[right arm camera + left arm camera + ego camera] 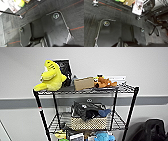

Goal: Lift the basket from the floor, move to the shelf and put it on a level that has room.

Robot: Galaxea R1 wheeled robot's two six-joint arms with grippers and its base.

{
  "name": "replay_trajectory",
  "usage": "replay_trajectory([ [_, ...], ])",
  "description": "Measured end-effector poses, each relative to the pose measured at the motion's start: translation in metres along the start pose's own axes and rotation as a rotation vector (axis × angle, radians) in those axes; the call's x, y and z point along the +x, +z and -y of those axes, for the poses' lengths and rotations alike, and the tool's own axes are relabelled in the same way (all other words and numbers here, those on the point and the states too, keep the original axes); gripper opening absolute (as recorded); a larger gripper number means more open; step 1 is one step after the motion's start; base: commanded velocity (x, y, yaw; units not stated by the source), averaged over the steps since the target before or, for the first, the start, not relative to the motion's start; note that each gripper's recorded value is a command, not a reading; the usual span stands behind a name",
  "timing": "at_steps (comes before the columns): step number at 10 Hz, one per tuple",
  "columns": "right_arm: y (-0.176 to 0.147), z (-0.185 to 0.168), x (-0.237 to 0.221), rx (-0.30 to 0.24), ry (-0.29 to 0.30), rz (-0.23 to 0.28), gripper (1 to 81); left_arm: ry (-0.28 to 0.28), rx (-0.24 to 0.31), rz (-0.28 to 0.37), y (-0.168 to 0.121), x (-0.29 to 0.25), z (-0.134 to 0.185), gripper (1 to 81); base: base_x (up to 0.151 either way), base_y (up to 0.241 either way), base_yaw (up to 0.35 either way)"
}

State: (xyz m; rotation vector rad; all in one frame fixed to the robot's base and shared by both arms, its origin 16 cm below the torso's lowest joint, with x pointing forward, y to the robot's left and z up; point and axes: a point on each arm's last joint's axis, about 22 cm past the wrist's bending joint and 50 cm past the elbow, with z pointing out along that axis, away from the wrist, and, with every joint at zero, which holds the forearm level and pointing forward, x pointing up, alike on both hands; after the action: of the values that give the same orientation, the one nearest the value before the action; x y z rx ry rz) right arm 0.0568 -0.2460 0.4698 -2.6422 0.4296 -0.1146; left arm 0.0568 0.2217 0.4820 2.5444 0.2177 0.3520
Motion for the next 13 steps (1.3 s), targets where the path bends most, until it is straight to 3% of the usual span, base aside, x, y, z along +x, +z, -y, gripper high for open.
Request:
replay_trajectory([
  [6, 0.045, -0.007, -0.036, -0.120, -0.041, 0.009, 81.1, 0.017, 0.085, 0.062, 0.020, -0.024, 0.013, 81.1, 0.000, 0.000, 0.000],
  [9, 0.052, -0.017, -0.048, -0.180, -0.053, 0.011, 81.1, 0.022, 0.116, 0.079, 0.033, -0.034, 0.011, 81.1, 0.000, 0.000, 0.000],
  [13, 0.062, -0.001, -0.079, -0.171, -0.072, 0.044, 81.1, 0.032, 0.167, 0.087, 0.045, -0.041, 0.014, 81.1, 0.000, 0.000, 0.000],
])
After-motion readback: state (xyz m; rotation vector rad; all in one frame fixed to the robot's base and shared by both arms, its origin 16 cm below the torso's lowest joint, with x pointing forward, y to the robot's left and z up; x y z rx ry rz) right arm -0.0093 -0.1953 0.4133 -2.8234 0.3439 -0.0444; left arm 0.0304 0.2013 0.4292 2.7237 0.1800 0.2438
